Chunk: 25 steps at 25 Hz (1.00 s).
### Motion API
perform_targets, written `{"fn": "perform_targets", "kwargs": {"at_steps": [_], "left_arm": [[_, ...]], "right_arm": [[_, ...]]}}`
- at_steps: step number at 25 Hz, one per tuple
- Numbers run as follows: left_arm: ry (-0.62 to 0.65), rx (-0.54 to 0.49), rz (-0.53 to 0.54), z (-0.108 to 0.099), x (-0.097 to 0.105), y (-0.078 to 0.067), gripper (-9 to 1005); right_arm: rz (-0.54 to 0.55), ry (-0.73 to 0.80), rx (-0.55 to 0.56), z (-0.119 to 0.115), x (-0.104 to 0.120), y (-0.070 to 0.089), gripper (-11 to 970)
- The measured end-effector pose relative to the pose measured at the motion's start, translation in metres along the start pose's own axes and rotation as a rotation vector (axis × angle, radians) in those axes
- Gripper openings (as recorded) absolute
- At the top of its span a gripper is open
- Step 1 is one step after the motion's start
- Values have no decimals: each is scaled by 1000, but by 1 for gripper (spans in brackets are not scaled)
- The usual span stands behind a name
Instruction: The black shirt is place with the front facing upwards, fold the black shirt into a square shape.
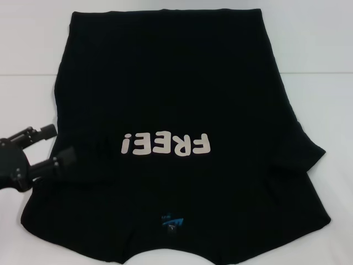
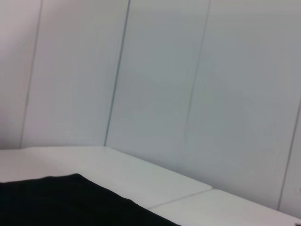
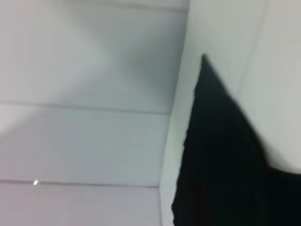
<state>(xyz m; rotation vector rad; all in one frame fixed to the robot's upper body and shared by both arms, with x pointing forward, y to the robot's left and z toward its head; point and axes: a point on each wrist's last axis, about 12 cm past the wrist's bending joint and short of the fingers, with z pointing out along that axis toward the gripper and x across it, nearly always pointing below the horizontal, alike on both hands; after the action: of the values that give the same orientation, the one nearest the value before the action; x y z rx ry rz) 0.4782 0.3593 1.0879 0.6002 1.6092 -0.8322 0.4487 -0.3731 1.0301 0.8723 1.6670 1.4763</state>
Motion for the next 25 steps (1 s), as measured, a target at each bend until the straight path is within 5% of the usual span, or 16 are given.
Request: {"fn": "perform_targets", "kwargs": {"at_steps": [8,25], "left_arm": [[-9,-18,-4,2,-1,4,805],[81,87,-5,9,7,-6,806]], "right_arm": [[115,-47,57,-4,18,-21,931],[78,-23,116,35,14,-20,931]]}}
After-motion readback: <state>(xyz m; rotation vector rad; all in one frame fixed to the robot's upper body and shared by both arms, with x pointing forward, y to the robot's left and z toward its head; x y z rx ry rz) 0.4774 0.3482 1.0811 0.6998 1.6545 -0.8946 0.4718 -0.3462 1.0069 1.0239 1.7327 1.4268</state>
